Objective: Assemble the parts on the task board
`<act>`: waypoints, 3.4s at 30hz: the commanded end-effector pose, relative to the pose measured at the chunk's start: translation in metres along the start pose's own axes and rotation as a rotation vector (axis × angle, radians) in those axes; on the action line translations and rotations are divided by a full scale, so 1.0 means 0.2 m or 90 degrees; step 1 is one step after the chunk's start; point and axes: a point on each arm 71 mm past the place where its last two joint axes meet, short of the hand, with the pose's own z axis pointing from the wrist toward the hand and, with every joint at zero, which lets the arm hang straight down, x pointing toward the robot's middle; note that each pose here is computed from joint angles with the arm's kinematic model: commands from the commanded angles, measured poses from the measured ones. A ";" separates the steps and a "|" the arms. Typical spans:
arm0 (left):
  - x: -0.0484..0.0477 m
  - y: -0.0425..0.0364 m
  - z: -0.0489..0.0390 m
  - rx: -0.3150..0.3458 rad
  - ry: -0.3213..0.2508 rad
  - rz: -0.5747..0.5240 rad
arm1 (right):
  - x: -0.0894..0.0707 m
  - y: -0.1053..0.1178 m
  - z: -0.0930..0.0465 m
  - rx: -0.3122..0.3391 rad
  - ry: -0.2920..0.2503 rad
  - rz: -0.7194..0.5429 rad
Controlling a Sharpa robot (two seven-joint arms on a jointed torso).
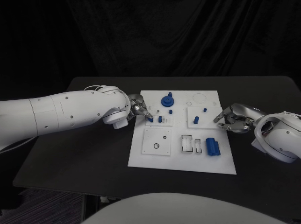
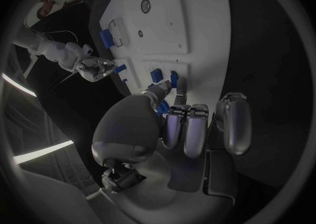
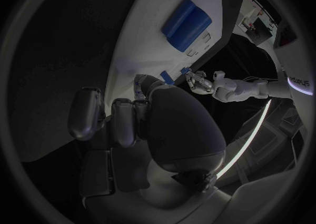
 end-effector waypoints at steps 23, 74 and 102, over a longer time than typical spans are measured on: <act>0.020 -0.011 0.013 0.020 0.021 0.006 | 0.03 -0.02 0.00 0.017 0.018 -0.004; 0.013 -0.007 0.024 0.046 0.002 -0.004 | 0.03 -0.02 0.00 0.016 0.017 -0.004; -0.130 -0.292 -0.080 0.538 -0.223 0.440 | -0.29 0.02 -0.11 -0.023 -0.128 0.001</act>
